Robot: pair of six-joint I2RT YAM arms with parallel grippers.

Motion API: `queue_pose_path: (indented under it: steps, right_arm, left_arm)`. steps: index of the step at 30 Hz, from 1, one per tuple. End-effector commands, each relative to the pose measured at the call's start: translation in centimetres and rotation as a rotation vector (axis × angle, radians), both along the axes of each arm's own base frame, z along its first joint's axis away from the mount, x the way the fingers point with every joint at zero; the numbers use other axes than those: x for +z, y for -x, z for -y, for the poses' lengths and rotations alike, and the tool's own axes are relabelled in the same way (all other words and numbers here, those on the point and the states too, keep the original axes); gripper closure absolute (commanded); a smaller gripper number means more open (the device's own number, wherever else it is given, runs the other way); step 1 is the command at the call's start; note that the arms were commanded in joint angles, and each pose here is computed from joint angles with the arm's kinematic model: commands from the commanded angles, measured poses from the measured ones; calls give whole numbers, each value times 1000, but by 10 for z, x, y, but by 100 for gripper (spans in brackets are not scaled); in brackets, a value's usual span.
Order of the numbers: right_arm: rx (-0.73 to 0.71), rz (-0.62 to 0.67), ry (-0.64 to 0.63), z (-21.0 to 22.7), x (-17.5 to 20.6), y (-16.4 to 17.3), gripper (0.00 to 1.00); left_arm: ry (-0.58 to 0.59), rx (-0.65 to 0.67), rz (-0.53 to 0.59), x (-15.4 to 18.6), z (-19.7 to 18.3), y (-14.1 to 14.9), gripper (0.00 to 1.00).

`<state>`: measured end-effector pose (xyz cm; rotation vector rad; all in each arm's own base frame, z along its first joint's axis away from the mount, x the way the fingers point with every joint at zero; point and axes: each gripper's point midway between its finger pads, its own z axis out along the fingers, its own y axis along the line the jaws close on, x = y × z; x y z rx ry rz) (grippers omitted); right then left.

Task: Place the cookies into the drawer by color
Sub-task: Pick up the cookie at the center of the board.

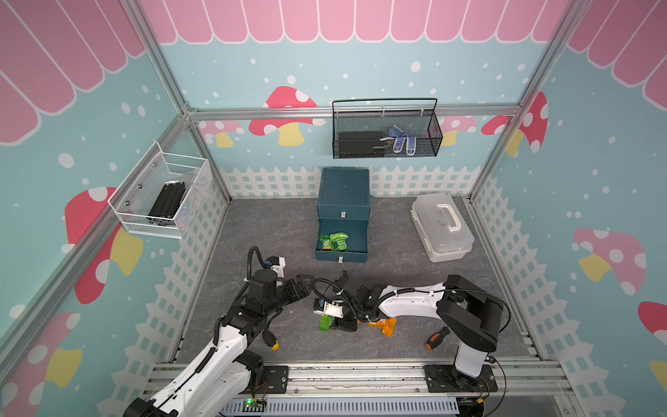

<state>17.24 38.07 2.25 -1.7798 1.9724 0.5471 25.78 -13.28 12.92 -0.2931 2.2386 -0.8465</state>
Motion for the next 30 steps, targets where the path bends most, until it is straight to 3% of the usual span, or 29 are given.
queue_pose_path:
  steps: [1,9,15,20,23,27,30]
  right_arm:
    - [-79,-9,-32,-4,6,-4,51]
    - [-213,-15,-55,-4,27,-19,55]
    - [-311,-65,-84,-3,58,-22,58]
    - [-353,-39,-101,4,76,-26,59]
    - [-347,-45,-78,9,68,-21,45]
    - [-251,-32,-21,11,50,-4,16]
    - [-235,33,26,14,39,-11,9]
  left_arm:
    - [-3,20,83,17,-2,-12,11]
    - [10,2,148,41,6,-27,11]
    - [25,-3,270,100,5,-28,11]
    - [39,-35,274,107,14,-35,11]
    - [57,-63,254,97,20,-35,11]
    - [33,-35,240,83,13,-34,11]
    - [33,-23,238,77,11,-32,11]
